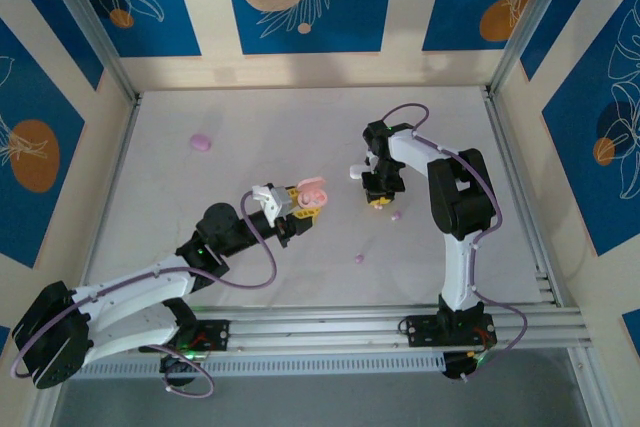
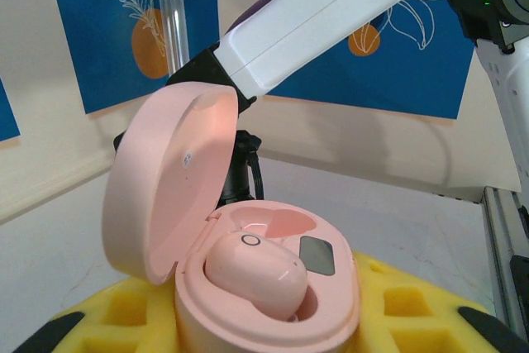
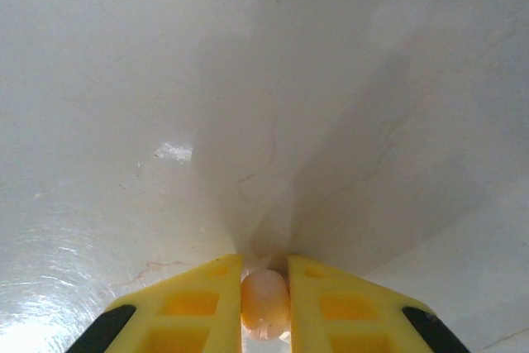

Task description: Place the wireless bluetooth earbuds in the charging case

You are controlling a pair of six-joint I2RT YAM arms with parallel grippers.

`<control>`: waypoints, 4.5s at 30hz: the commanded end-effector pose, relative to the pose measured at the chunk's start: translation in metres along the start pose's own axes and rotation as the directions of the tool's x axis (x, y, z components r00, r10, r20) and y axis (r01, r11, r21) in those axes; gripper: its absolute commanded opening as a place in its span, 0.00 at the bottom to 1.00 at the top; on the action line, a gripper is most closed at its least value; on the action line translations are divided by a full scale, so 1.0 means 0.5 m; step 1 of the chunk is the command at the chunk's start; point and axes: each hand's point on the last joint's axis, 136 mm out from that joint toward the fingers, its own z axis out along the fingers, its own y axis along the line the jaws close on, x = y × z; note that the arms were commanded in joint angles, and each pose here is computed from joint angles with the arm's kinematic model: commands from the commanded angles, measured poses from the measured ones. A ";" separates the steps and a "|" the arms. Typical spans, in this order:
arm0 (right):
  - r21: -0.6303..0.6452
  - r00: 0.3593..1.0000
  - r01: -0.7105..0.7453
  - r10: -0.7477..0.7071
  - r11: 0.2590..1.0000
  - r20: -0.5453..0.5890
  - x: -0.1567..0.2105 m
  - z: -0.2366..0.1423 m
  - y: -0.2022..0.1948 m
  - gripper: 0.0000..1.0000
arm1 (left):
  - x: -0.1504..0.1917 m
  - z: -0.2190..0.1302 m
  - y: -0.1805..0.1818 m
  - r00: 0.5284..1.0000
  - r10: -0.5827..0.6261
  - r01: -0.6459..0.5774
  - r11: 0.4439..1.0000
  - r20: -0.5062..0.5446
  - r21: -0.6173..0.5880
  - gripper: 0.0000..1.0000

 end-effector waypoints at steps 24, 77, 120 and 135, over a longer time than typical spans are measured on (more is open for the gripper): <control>-0.731 0.907 0.310 0.041 0.608 0.419 0.214 -0.523 0.226 0.18 | -0.009 -0.004 -0.012 1.000 0.013 -0.013 1.000 0.023 0.018 0.33; -0.749 0.920 0.384 -0.154 0.540 0.361 0.261 -0.463 0.350 0.19 | -0.026 0.014 -0.035 0.997 -0.040 0.032 0.994 0.070 0.103 0.33; -0.589 0.842 0.468 -0.132 0.659 0.522 0.236 -0.469 0.339 0.21 | -0.032 0.020 -0.032 0.994 -0.061 0.051 0.994 0.094 0.101 0.33; -0.572 0.837 0.462 -0.122 0.678 0.533 0.237 -0.473 0.329 0.28 | -0.031 0.018 -0.032 0.994 -0.058 0.048 0.994 0.093 0.099 0.33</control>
